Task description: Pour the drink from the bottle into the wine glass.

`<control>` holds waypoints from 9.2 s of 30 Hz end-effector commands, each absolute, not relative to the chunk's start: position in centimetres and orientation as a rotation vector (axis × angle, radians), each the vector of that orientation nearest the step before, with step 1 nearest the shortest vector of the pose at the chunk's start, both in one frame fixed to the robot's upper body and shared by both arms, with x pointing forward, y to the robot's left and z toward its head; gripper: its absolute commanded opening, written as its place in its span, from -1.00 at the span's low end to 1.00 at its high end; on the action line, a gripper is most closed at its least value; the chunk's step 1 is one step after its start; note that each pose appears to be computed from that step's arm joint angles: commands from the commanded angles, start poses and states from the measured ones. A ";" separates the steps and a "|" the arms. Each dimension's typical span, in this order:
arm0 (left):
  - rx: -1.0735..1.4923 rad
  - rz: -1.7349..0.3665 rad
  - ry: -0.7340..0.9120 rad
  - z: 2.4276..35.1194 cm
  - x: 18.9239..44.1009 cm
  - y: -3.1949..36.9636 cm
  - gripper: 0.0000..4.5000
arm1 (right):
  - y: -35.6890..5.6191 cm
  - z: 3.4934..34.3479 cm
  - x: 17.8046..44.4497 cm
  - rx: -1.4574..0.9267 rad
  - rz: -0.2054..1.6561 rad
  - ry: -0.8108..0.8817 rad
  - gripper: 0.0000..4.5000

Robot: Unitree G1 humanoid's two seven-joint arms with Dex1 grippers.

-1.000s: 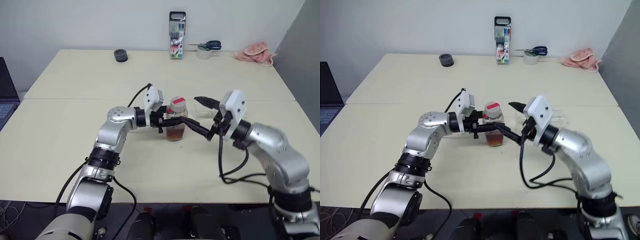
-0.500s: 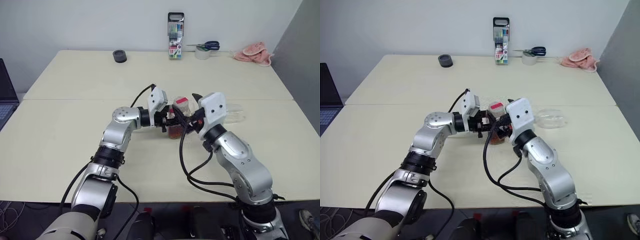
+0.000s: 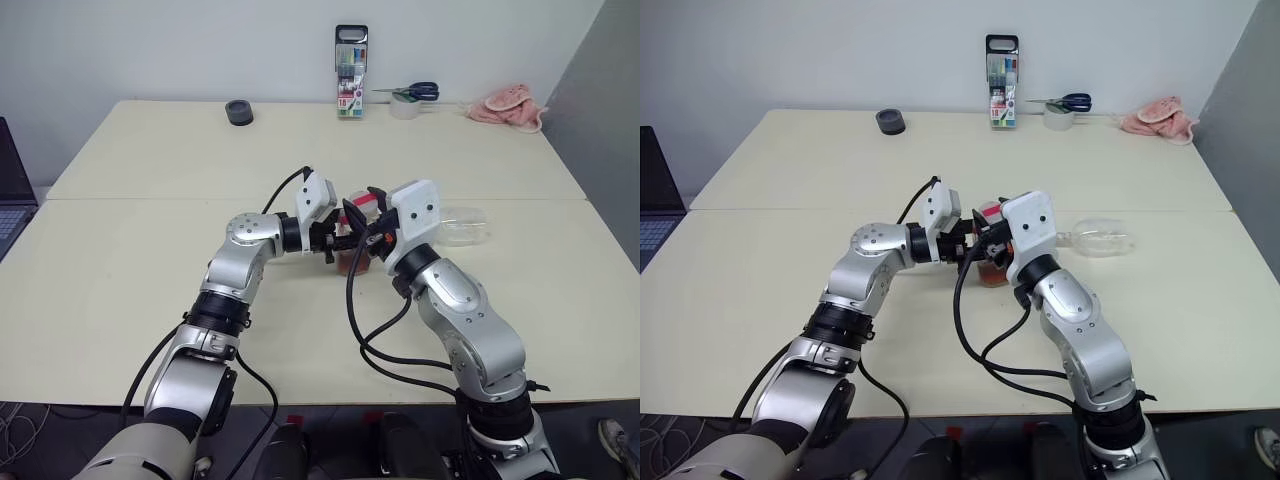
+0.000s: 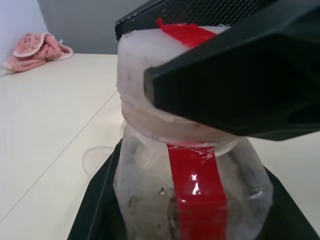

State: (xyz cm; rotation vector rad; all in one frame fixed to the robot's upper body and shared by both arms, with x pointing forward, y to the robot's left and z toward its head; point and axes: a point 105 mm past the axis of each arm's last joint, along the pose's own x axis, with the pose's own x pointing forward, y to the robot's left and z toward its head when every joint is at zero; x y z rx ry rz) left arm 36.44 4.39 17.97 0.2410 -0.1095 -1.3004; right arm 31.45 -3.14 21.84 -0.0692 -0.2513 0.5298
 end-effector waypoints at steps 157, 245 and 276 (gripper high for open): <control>0.284 -1.525 -0.188 20.5 34.3 5.1 -0.24 | -4.9 25.6 26.9 -0.194 1.056 -0.221 1.00; 0.119 -0.170 -0.155 21.6 41.0 29.1 -0.24 | -6.2 21.7 29.8 -0.252 1.047 -0.064 1.00; 0.143 -0.047 -0.072 13.4 38.6 31.0 0.99 | -2.6 18.8 30.1 -0.367 1.075 -0.070 1.00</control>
